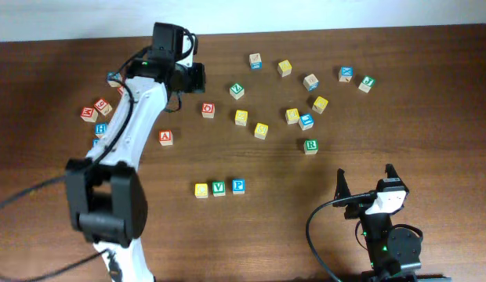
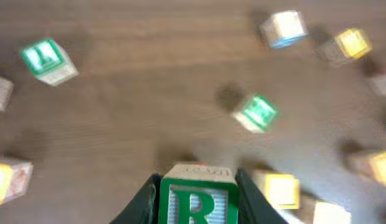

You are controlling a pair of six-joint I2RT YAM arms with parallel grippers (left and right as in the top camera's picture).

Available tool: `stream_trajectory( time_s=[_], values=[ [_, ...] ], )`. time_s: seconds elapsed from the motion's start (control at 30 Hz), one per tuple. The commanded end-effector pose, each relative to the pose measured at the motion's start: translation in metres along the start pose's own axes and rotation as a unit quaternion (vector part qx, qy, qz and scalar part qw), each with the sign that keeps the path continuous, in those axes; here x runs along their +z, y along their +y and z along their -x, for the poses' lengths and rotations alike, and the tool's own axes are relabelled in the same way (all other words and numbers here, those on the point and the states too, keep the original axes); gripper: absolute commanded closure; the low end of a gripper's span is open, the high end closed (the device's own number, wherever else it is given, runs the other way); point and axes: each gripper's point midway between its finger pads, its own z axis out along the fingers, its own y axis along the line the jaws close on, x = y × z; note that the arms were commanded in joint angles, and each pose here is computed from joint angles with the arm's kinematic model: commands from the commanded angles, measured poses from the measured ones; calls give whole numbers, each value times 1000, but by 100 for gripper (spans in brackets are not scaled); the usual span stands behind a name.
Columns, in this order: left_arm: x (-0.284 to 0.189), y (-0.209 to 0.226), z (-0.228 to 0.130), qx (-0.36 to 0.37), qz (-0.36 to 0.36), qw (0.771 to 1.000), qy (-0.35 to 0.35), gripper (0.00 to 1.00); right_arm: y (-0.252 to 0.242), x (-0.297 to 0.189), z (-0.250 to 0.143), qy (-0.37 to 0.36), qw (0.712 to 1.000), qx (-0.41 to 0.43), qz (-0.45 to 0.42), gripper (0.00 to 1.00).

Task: Spell out CVPR
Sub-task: 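Place the R block to the right of the P block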

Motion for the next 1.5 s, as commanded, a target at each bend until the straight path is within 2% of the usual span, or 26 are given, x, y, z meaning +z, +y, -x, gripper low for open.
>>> stream_trajectory(
  time_s=[0.0, 0.2, 0.33, 0.47, 0.57, 0.67, 0.8, 1.2, 1.47],
  values=[
    [-44, -62, -15, 4, -95, 995, 29, 78, -2, 0, -3, 3, 1000, -3, -4, 2],
    [-51, -128, -105, 9, -106, 978, 179, 78, -2, 0, -3, 3, 1000, -3, -4, 2],
    [-42, -156, -169, -5, -63, 967, 246, 78, -2, 0, -3, 3, 1000, -3, -4, 2],
    [-22, -156, -224, -17, 17, 965, 261, 77, -2, 0, -3, 3, 1000, -3, -4, 1],
    [-6, -163, -247, -22, 31, 969, 245, 78, -2, 0, -3, 3, 1000, -3, -4, 2],
    [1, -164, -260, -31, 49, 971, 230, 78, -2, 0, -3, 3, 1000, -3, -4, 2],
    [6, -151, -261, -29, 105, 976, 186, 76, -2, 0, -3, 3, 1000, -3, -4, 2],
    [9, -154, -259, -27, 101, 979, 175, 73, -2, 0, -3, 3, 1000, -3, -4, 2],
    [9, -154, -258, -27, 104, 979, 173, 65, -2, 0, -3, 3, 1000, -3, -4, 2]
  ],
)
